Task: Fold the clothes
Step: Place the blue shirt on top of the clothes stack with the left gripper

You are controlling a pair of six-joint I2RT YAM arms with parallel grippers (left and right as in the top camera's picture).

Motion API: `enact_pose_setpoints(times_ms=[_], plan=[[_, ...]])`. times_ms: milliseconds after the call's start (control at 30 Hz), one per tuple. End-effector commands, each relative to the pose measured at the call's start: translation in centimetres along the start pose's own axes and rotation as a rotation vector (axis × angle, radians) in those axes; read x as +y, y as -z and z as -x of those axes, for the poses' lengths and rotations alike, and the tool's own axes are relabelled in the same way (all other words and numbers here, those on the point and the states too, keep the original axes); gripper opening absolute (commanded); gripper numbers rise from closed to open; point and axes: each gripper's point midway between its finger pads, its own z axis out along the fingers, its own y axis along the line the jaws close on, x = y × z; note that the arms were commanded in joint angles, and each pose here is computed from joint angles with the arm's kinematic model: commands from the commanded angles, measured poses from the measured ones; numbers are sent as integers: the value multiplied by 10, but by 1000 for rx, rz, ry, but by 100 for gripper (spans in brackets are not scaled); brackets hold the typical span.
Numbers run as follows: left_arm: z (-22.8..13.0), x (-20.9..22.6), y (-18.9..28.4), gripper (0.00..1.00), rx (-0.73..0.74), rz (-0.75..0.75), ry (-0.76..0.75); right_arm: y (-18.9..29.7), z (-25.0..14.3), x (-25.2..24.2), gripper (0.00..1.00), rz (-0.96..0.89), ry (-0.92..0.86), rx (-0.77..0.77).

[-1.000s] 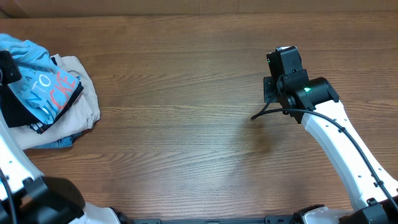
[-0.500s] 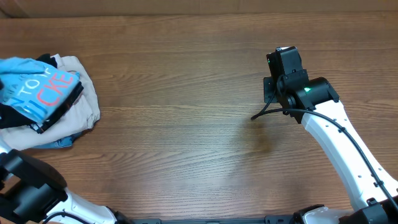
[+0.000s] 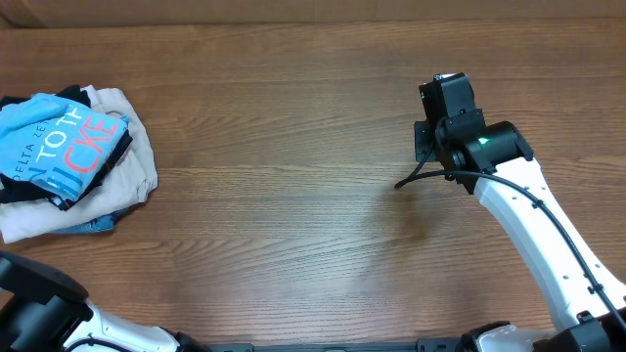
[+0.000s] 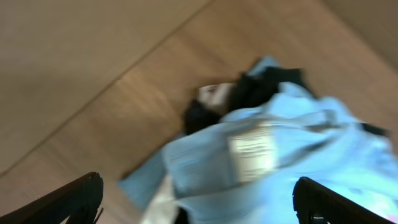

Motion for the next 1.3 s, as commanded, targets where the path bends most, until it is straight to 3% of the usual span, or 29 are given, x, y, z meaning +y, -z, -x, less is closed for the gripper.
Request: enact_pose_setpoints(times_ms=[0, 167, 367, 400, 500, 533, 833, 967, 1100, 1267], plan=[[24, -64, 47, 100, -103, -192, -71, 9, 9, -2, 17, 7, -27, -35], [5, -122, 52, 100, -58, -266, -226, 7, 8, -2, 17, 6, -25, -31], [-37, -145, 15, 100, 96, -129, -321, 7, 6, -2, 17, 5, -23, -23], [-41, -145, 8, 97, 117, -109, -330, 7, 5, -2, 17, 4, -21, -20], [-50, -148, -14, 72, 155, -101, -342, 7, 3, -3, 17, 1, -18, -9], [-51, -149, -19, 68, 160, -103, -341, 7, 3, -3, 17, 1, -17, -8], [-75, -141, -80, 78, 255, -91, -331, 7, 2, -3, 18, 1, -17, -6], [-67, -144, -89, 68, 216, -98, -334, 7, 1, -3, 18, 0, -15, -2], [-42, -150, -82, 66, 127, -105, -332, 7, 0, -3, 18, -1, -18, 1], [0, -161, -69, 79, -20, -116, -328, 7, 0, -3, 18, -1, -18, 1]])
